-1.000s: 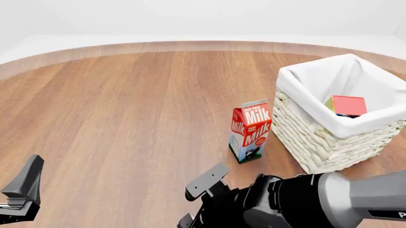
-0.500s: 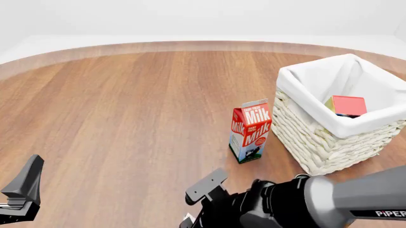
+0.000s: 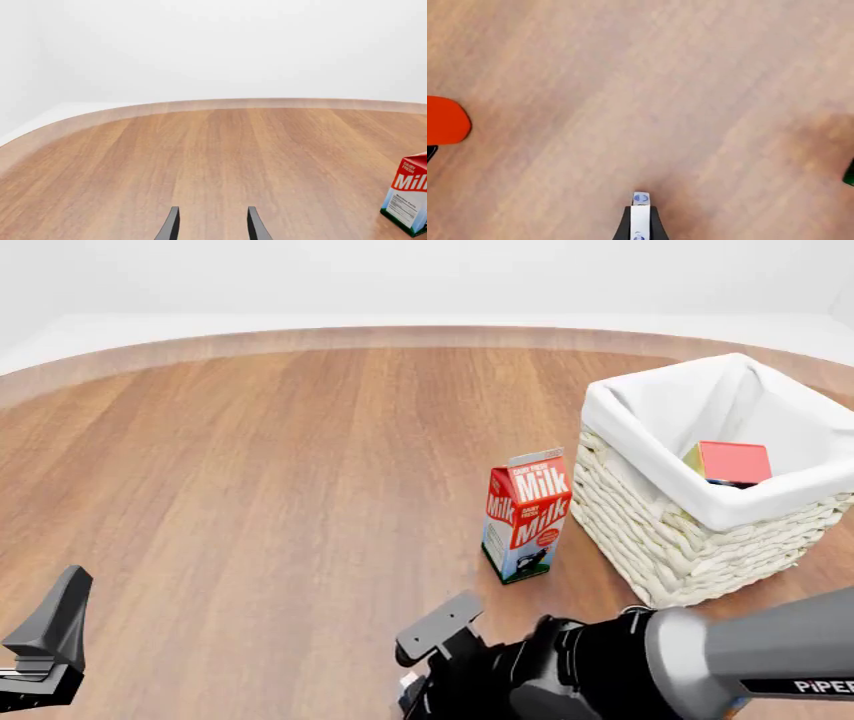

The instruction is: Pick up the cream cheese box and the butter, and put them in the basket.

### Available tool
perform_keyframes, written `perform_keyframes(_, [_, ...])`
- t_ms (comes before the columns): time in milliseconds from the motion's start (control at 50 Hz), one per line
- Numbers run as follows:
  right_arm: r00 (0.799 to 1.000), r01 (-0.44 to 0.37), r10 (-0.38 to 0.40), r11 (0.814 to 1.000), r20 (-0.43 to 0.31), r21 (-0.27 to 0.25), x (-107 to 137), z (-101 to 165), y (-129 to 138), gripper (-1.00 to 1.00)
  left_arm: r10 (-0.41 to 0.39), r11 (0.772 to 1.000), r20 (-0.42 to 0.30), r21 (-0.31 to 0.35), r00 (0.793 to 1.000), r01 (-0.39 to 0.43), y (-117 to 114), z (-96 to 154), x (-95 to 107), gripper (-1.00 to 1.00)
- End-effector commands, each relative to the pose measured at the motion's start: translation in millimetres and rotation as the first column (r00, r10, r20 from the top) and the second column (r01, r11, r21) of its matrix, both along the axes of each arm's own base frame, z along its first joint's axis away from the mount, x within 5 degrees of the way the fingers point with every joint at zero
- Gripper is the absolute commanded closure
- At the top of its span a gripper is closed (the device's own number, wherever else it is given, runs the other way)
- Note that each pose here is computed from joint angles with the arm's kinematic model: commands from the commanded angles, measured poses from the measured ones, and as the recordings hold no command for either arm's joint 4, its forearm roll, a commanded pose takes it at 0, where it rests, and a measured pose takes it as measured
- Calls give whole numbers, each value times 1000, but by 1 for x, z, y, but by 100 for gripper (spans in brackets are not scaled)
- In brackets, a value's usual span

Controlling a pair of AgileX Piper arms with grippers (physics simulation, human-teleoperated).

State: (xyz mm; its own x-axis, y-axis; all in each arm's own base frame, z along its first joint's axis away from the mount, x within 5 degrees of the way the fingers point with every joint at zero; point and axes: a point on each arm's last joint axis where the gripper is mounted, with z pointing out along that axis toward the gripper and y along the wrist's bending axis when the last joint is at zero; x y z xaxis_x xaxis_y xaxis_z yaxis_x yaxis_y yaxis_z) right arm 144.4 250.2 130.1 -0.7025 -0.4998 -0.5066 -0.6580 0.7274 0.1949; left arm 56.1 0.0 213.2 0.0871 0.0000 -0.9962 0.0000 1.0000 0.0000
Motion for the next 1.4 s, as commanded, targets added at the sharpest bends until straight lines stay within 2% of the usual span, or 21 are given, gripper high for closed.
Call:
perform_keyframes(20, [1000,3,-3,1000,17,3,5,10,-5,100,0,1000,0,0,1000,0,0,0,0,-100])
perform_keyframes(240, [993,-17,11,999,120,49,21,67,-15,100,0,1000,0,0,1000,0,0,0,0,-100])
perform_keyframes(420, [984,-32,20,997,175,65,27,93,-21,100,0,1000,0,0,1000,0,0,0,0,-100])
perform_keyframes(760, [945,-62,15,989,328,132,31,165,-42,100,0,1000,0,0,1000,0,0,0,0,-100])
perform_keyframes(860, [925,-57,-3,988,381,147,32,187,-55,100,0,1000,0,0,1000,0,0,0,0,-100])
perform_keyframes(900, [910,-59,-12,985,415,160,31,203,-63,100,0,1000,0,0,1000,0,0,0,0,-100])
perform_keyframes(920, [910,-59,-12,985,415,160,31,203,-63,100,0,1000,0,0,1000,0,0,0,0,-100])
perform_keyframes(1040, [880,-60,-30,983,475,174,28,229,-78,100,0,1000,0,0,1000,0,0,0,0,-100])
perform_keyframes(1280, [840,-21,-88,981,536,194,27,256,-102,100,0,1000,0,0,1000,0,0,0,0,-100])
perform_keyframes(1400, [816,45,-152,979,558,201,33,265,-120,100,0,1000,0,0,1000,0,0,0,0,-100])
